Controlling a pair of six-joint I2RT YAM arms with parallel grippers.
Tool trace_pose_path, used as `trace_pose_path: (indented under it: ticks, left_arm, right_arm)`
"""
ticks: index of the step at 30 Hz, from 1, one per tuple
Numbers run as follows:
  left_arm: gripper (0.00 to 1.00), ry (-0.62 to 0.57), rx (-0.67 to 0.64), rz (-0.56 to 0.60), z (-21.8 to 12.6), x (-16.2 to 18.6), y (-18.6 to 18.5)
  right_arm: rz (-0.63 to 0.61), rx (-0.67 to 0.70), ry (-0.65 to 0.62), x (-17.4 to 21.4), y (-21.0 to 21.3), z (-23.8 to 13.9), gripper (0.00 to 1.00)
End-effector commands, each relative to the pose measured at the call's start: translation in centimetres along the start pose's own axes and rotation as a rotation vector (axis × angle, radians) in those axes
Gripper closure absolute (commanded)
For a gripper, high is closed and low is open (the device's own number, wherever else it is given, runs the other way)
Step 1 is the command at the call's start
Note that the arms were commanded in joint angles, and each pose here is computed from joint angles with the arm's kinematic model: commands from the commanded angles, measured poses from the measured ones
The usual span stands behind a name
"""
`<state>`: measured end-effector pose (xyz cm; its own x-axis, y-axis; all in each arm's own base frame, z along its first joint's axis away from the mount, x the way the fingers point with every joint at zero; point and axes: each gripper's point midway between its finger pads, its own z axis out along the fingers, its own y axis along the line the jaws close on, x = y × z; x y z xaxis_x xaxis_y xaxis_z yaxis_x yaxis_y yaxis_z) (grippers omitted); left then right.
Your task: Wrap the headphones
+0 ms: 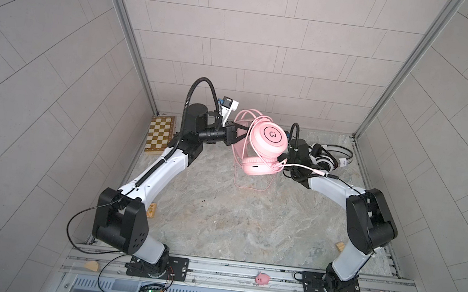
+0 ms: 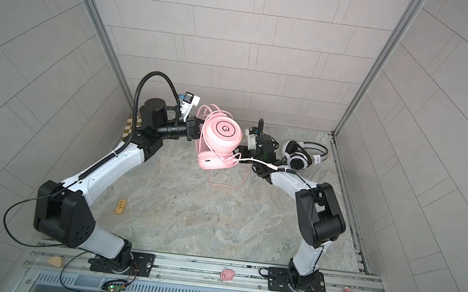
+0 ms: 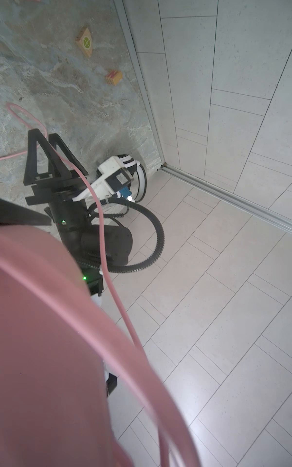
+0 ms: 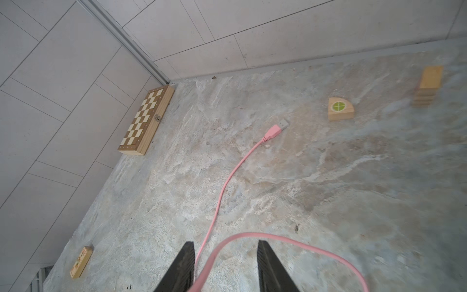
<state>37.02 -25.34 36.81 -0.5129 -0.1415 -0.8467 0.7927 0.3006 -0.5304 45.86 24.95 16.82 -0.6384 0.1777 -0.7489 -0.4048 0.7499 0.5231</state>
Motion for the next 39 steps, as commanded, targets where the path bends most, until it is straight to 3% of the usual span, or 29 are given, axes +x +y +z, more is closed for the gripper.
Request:
trace_pose_path:
  ticks: [1, 13, 17, 20, 23, 28, 39]
  left_arm:
    - [1.00, -0.063, 0.059, 0.030, -1.1, -2.2, -2.1]
    - [1.00, -0.124, 0.051, 0.002, -2.2, -3.5, -0.7]
    - [1.00, -0.152, 0.028, -0.007, -2.9, -4.0, 0.3]
    - [1.00, -0.193, 0.008, -0.041, -3.6, -4.7, 1.3]
    - [1.00, -0.242, -0.034, -0.065, -4.6, -5.4, 2.6]
    - [1.00, -0.316, -0.208, -0.156, -6.7, -5.7, 6.3]
    - [1.00, -0.429, -0.569, -0.294, -10.6, -4.7, 11.9]
  right_arm:
    - [0.017, -0.086, -0.079, -1.8, 1.9, 1.7, 0.55]
    - [-0.027, -0.089, -0.024, 0.6, 0.9, 9.5, 0.49]
    - [-0.047, -0.083, 0.034, 2.8, 0.4, 10.7, 0.63]
    - [-0.046, -0.083, 0.055, 4.5, 0.4, 10.3, 0.79]
    - [-0.044, -0.084, 0.085, 6.5, 0.8, 9.5, 0.86]
    - [-0.079, -0.086, 0.154, 9.8, 2.7, 7.6, 0.89]
    - [-0.313, -0.049, 0.347, 17.4, 8.4, 2.9, 0.92]
